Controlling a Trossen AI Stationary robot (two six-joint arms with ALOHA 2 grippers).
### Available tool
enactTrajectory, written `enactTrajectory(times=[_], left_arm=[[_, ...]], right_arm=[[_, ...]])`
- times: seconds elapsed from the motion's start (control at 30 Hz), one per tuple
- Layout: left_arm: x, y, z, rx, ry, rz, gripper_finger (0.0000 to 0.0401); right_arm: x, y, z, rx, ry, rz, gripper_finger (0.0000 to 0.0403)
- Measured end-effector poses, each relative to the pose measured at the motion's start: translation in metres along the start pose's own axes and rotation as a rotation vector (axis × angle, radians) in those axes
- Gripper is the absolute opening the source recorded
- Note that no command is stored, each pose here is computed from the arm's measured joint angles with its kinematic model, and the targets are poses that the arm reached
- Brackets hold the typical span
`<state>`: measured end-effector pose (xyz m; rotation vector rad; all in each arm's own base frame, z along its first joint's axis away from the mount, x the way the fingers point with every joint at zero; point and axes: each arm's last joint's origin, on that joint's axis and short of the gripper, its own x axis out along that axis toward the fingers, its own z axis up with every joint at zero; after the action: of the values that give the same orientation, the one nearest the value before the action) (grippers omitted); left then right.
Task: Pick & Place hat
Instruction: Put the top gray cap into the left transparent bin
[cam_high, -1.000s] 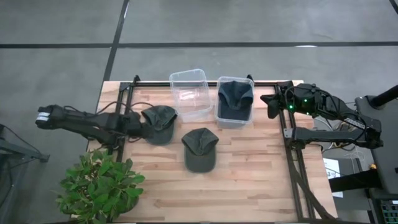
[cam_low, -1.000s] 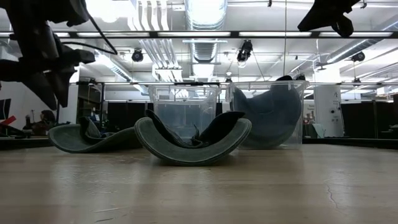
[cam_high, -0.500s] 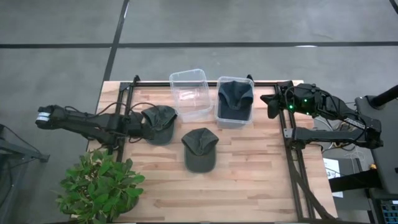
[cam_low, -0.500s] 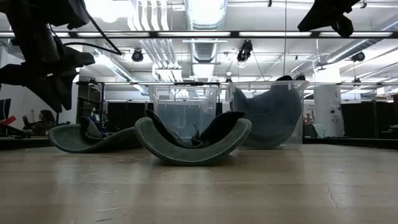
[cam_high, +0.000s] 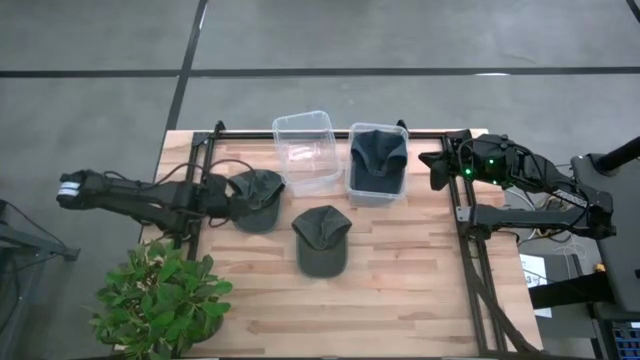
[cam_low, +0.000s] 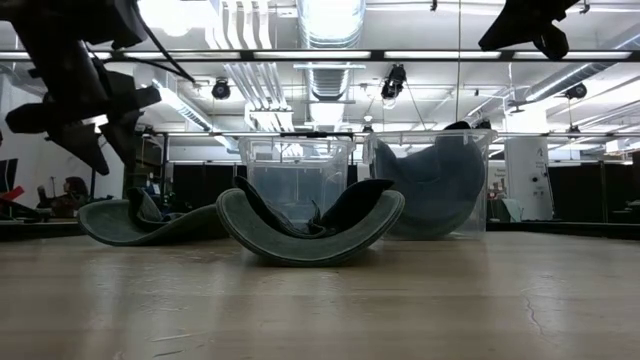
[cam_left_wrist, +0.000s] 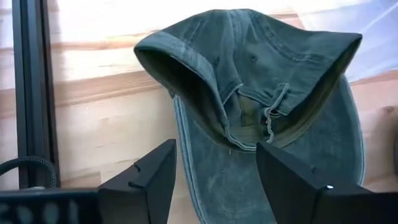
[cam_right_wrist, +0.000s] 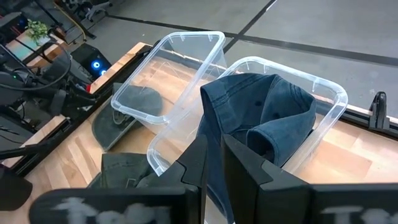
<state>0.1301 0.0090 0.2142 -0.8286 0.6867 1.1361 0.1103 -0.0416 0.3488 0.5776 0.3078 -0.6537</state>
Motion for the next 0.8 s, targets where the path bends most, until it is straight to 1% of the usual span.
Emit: enactTrajectory(times=[0.1,0.33,0.43,0.5,0.57,0.7,0.8], left_arm=[[0.002,0.001,0.002,-0.023,0.018,0.013,0.0213],[0.009,0.005,0.012,-0.078,0.005,0.07,0.0213],[0.014,0.008,0.014,-0.106,0.059,0.083,0.0213],[0.02,0.01,0.013,-0.11,0.114,0.074,0.0213],[0.028,0.012,0.011,-0.106,0.138,0.059,0.0213],[0.043,0.013,0.006,-0.117,0.125,0.011,0.0213],[0.051,0.016,0.002,-0.128,0.122,0.008,0.0213]], right_arm=[[0.0,0.0,0.0,0.0,0.0,0.0,0.0043],[0.0,0.0,0.0,0.008,0.0,0.0,0.0043],[0.0,0.0,0.0,0.008,0.0,0.0,0.0043],[0.0,0.0,0.0,0.008,0.0,-0.001,0.0043],[0.0,0.0,0.0,0.008,0.0,0.0,0.0043],[0.0,0.0,0.0,0.008,0.0,0.0,0.0043],[0.0,0.0,0.0,0.008,0.0,-0.001,0.0043]])
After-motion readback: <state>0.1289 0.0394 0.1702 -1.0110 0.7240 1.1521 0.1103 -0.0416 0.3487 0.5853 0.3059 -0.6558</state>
